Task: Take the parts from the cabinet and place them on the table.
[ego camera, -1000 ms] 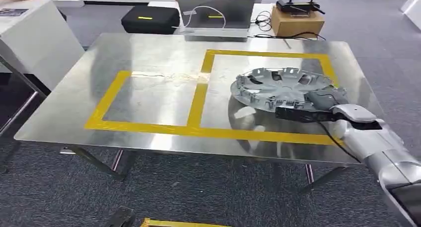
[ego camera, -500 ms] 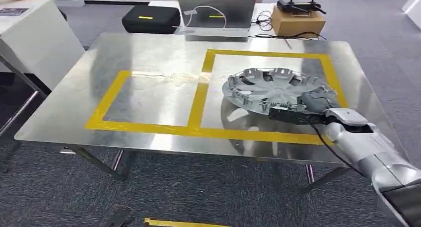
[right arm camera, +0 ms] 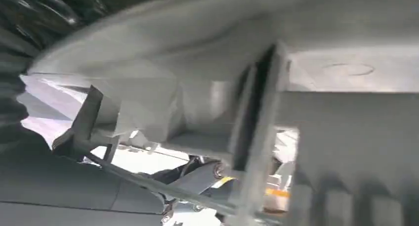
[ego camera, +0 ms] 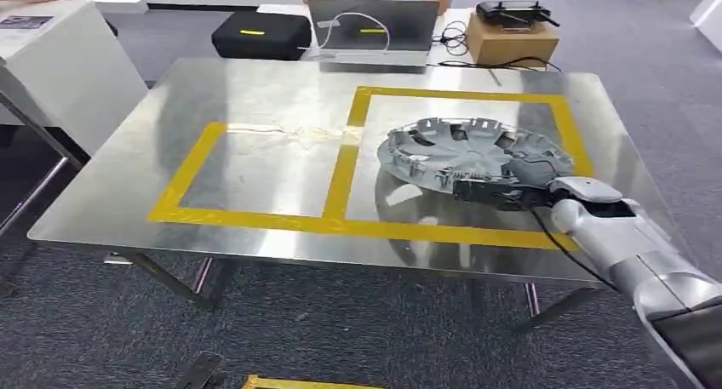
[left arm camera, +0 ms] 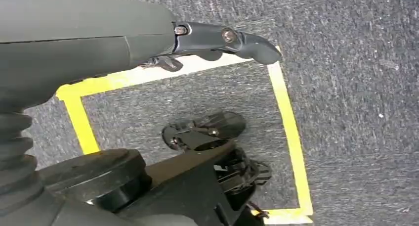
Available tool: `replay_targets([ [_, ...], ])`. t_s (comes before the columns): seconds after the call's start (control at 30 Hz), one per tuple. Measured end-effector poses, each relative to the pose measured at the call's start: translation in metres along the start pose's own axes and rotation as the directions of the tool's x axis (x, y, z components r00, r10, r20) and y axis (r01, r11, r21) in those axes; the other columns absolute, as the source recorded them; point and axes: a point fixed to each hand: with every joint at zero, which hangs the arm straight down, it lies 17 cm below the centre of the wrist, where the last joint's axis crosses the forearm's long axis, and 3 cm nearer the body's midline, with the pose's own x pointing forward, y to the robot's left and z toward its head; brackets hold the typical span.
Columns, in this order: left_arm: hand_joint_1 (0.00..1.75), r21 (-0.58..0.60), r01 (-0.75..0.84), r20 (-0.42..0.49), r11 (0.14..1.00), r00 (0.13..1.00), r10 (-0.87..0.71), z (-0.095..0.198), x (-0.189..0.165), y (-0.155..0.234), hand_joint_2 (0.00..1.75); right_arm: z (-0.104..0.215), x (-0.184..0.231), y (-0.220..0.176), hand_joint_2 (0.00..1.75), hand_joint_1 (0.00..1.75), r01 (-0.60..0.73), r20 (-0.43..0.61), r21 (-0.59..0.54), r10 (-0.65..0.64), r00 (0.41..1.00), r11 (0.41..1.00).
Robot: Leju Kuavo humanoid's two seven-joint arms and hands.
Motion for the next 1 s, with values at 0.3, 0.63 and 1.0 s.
replay_targets([
  [0.3, 0.0, 0.015, -0.032, 0.012, 0.999, 0.999, 0.032, 0.001, -0.002, 0.003, 1.75, 0.021, 0.034, 0.039, 1.75, 0.0, 0.09, 0.079, 0.05, -0.094, 0.992, 0.995],
  [0.63, 0.0, 0.012, -0.021, 0.032, 1.0, 0.999, 0.021, 0.001, 0.003, 0.003, 1.75, 0.033, 0.045, 0.055, 1.75, 0.0, 0.158, 0.112, 0.047, -0.162, 0.98, 0.986],
  [1.0, 0.0, 0.036, -0.047, 0.071, 0.998, 0.996, 0.044, 0.003, 0.005, 0.008, 1.75, 0.065, 0.049, 0.04, 1.75, 0.0, 0.075, 0.134, -0.211, -0.047, 0.99, 0.975],
])
